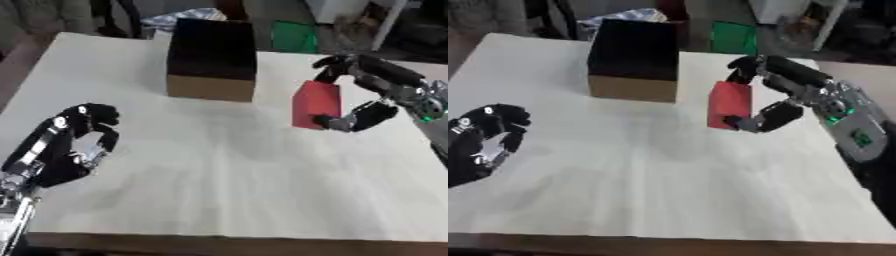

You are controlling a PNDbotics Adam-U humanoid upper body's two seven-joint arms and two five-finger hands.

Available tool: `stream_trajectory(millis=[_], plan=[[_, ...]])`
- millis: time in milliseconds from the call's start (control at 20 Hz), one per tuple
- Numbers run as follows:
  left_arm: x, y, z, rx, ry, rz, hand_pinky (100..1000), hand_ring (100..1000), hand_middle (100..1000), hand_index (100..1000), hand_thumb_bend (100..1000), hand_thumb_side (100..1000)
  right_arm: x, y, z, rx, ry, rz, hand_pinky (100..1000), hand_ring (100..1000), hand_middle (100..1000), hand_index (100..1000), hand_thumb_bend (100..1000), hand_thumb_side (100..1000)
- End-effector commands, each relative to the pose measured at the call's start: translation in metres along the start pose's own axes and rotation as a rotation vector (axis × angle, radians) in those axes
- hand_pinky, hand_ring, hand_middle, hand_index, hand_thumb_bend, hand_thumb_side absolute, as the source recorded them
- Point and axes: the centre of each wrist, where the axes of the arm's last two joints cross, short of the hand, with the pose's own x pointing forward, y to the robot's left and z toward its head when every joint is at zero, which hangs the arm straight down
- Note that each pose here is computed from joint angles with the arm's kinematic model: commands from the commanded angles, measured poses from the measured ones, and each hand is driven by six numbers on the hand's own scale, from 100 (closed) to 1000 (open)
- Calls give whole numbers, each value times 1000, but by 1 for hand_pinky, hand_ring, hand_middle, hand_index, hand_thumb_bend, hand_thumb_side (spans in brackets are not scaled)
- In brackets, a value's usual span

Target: Pick up objects on the table and place them in the box.

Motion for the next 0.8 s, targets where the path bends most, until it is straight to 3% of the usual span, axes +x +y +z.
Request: stream_trajectory(millis=[50,500,800], plan=[[7,-2,-5,-25,-26,-10,739,747,700,799,289,431,-5,-35,12,-70,38,59,678,894,471,596,373,138],[20,-11,-23,-124,-106,0,739,744,697,798,289,413,-33,-66,35,-220,182,87,685,872,478,601,395,100],[35,-16,-39,-202,-209,29,737,741,694,798,292,386,-57,-74,50,-341,285,67,690,876,488,612,328,100]])
